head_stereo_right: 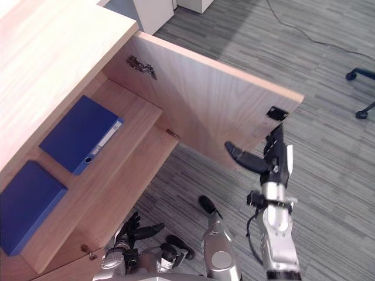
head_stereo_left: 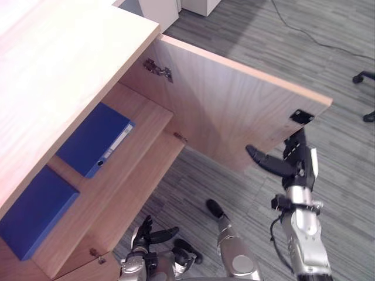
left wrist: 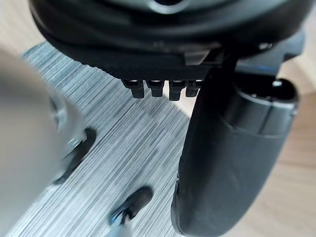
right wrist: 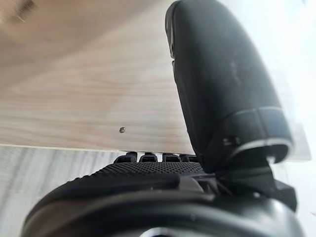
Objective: Walk over to the cabinet, pick up the folder, carry it to the office cabinet, place the folder inside the office cabinet, then close the office cabinet door
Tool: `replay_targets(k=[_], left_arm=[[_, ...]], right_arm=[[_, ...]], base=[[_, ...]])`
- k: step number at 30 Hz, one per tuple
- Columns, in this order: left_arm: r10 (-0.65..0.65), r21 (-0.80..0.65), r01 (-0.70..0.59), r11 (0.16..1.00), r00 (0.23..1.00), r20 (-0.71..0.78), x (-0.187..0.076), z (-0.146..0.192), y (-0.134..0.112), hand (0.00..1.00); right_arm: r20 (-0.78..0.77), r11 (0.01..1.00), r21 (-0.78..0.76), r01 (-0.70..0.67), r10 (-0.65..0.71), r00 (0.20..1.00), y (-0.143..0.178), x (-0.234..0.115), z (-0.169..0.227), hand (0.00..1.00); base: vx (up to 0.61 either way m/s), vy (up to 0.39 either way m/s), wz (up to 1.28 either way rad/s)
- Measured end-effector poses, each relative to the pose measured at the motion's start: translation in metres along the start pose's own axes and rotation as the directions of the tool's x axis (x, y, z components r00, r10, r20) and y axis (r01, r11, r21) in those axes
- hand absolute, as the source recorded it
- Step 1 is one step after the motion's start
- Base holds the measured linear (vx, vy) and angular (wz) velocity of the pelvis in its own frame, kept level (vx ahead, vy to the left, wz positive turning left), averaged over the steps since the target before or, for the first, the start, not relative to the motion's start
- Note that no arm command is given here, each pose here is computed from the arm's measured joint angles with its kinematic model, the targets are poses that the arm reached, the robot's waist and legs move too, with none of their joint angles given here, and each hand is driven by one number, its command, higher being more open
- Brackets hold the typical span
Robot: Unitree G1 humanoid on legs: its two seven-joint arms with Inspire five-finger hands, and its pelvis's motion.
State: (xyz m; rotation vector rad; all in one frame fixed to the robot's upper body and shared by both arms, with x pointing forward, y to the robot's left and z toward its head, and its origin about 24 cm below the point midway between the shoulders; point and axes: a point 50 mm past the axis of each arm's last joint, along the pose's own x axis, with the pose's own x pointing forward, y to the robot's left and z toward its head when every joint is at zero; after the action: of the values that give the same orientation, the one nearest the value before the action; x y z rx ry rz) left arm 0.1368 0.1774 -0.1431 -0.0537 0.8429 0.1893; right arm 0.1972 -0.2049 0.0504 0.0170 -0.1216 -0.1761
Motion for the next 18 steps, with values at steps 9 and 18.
replay_targets(k=[9, 18], left_arm=[[0.036, 0.125, -0.028, 0.992, 0.998, -0.057, -0.001, -0.01, 0.029, 1.0], [0.076, 0.156, -0.059, 0.986, 0.991, -0.106, -0.006, -0.02, 0.046, 1.0]], right_arm=[[-0.31, 0.959, 0.0, -0.282, 0.268, 0.912, 0.008, -0.088, -0.026, 1.0], [-0.436, 0.906, 0.103, -0.41, 0.411, 0.8, 0.028, -0.123, -0.034, 1.0]], base=[[0.03, 0.008, 0.29], [-0.04, -0.012, 0.52]])
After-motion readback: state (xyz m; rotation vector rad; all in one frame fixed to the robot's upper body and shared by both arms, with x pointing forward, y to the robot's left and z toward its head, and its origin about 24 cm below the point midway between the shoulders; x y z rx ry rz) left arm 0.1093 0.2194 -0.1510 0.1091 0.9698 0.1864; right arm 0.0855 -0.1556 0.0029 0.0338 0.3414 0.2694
